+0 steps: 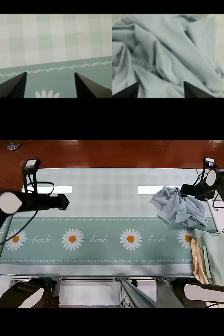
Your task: Fold the shirts.
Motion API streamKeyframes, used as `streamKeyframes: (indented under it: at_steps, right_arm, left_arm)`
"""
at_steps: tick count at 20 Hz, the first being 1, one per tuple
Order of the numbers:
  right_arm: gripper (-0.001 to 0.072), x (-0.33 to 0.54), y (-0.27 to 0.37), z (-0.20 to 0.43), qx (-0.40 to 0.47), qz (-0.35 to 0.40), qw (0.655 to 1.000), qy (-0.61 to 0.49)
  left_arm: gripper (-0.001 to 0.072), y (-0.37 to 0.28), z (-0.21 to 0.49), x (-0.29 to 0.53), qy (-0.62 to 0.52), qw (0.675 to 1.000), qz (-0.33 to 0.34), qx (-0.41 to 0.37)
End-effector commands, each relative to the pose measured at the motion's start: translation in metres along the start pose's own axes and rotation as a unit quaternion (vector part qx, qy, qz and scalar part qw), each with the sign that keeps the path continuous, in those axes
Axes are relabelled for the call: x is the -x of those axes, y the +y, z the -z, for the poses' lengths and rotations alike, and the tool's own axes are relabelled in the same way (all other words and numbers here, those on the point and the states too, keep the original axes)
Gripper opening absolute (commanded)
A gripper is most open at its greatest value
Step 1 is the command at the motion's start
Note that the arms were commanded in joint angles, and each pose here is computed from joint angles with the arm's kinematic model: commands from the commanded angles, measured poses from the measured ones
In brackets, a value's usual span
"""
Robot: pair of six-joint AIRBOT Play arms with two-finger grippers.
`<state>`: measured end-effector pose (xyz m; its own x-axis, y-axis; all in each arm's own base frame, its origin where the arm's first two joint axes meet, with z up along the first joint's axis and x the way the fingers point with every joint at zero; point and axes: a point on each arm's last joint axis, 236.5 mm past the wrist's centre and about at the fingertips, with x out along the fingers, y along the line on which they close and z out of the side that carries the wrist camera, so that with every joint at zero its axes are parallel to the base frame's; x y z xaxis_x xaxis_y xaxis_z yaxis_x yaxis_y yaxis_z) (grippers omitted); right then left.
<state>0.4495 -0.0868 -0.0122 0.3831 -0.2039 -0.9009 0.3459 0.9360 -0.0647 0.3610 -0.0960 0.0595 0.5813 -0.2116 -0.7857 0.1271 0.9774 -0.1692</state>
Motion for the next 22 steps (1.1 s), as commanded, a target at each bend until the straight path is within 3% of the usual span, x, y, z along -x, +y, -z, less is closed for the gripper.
streamKeyframes:
  at_steps: [1,4,5,6,7,8,11,14,16,22]
  right_arm:
    - [0.0628,-0.045,0.001,0.012,-0.038,-0.017,0.999,0.021]
    - [0.0627,-0.072,0.014,0.041,-0.049,-0.032,0.995,0.08]
    - [0.0595,-0.075,0.018,0.049,-0.049,-0.037,0.993,0.1]
    - [0.0435,-0.073,0.022,0.052,-0.038,-0.046,0.992,0.113]
    - [0.0178,-0.067,0.027,0.048,-0.018,-0.058,0.992,0.115]
    - [0.0022,-0.058,0.03,0.039,0.001,-0.068,0.991,0.112]
    - [0.0022,0.004,0.026,-0.03,0.026,-0.064,0.996,0.058]
    - [0.0022,0.131,0.034,-0.128,0.029,-0.102,0.988,-0.115]
    - [0.0022,0.234,0.04,-0.166,0.036,-0.137,0.961,-0.237]
    - [0.0022,0.449,0.045,-0.133,0.093,-0.182,0.877,-0.435]
  left_arm:
    - [0.0703,0.001,0.0,-0.016,-0.073,0.997,0.006,0.003]
    - [0.0703,0.004,0.011,-0.033,-0.048,0.999,0.004,0.009]
    - [0.0702,0.002,0.015,-0.038,-0.039,0.999,0.008,0.017]
    - [0.0702,0.001,0.018,-0.043,-0.031,0.999,0.012,0.026]
    - [0.0702,0.0,0.021,-0.047,-0.026,0.999,0.014,0.031]
    - [0.0701,0.0,0.022,-0.049,-0.023,0.999,0.014,0.033]
    - [0.0701,0.013,0.009,-0.032,-0.017,0.999,0.004,0.047]
    - [0.0701,0.025,0.005,0.012,0.011,0.998,-0.007,0.059]
    - [0.0702,0.011,0.009,0.04,-0.012,1.0,0.01,0.017]
    - [0.0701,-0.025,0.061,0.086,-0.052,0.996,0.072,0.03]
